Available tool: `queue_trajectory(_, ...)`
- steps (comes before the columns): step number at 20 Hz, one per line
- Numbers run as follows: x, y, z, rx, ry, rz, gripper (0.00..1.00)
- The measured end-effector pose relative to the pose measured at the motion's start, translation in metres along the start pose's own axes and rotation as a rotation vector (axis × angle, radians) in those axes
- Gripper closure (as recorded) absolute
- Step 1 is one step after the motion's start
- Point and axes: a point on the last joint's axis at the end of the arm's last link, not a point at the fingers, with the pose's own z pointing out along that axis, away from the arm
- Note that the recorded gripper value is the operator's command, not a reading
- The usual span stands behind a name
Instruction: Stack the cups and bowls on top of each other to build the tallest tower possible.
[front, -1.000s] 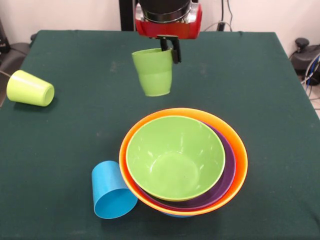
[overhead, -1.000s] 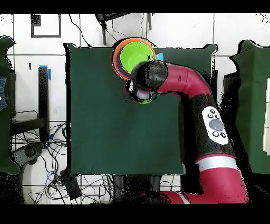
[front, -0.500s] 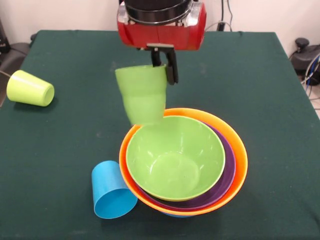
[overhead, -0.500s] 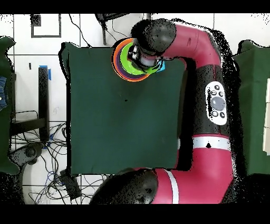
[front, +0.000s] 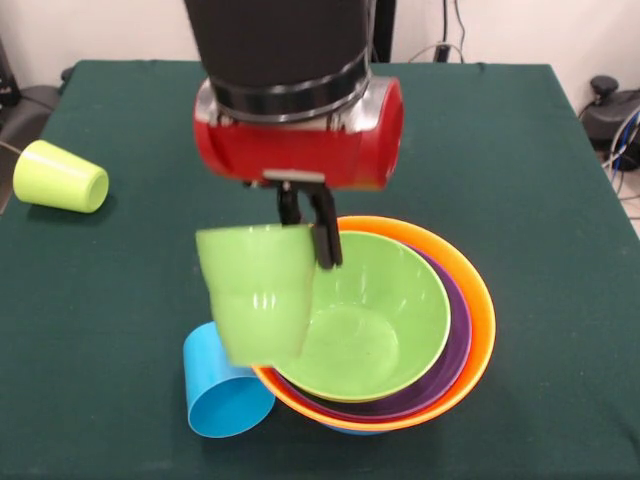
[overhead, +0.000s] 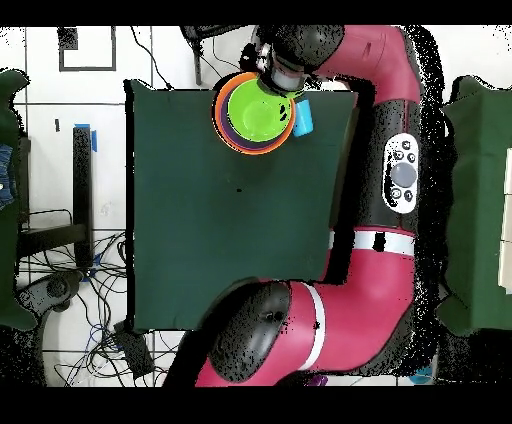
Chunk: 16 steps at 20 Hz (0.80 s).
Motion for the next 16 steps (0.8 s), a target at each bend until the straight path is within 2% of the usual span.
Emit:
queue_trajectory(4, -0.009, -0.003, 0.022, -0.037, -0.012, 0.023, 1.00)
queue_trajectory(6, -0.010, -0.003, 0.028, -0.042, -0.011, 0.026, 1.00)
queue_trajectory(7, -0.009, -0.005, 0.040, -0.048, -0.009, 0.033, 1.00)
queue_trajectory(11, -0.006, -0.008, 0.060, -0.052, 0.001, 0.039, 1.00)
queue_trajectory(16, -0.004, -0.009, 0.064, -0.056, 0.008, 0.041, 1.00)
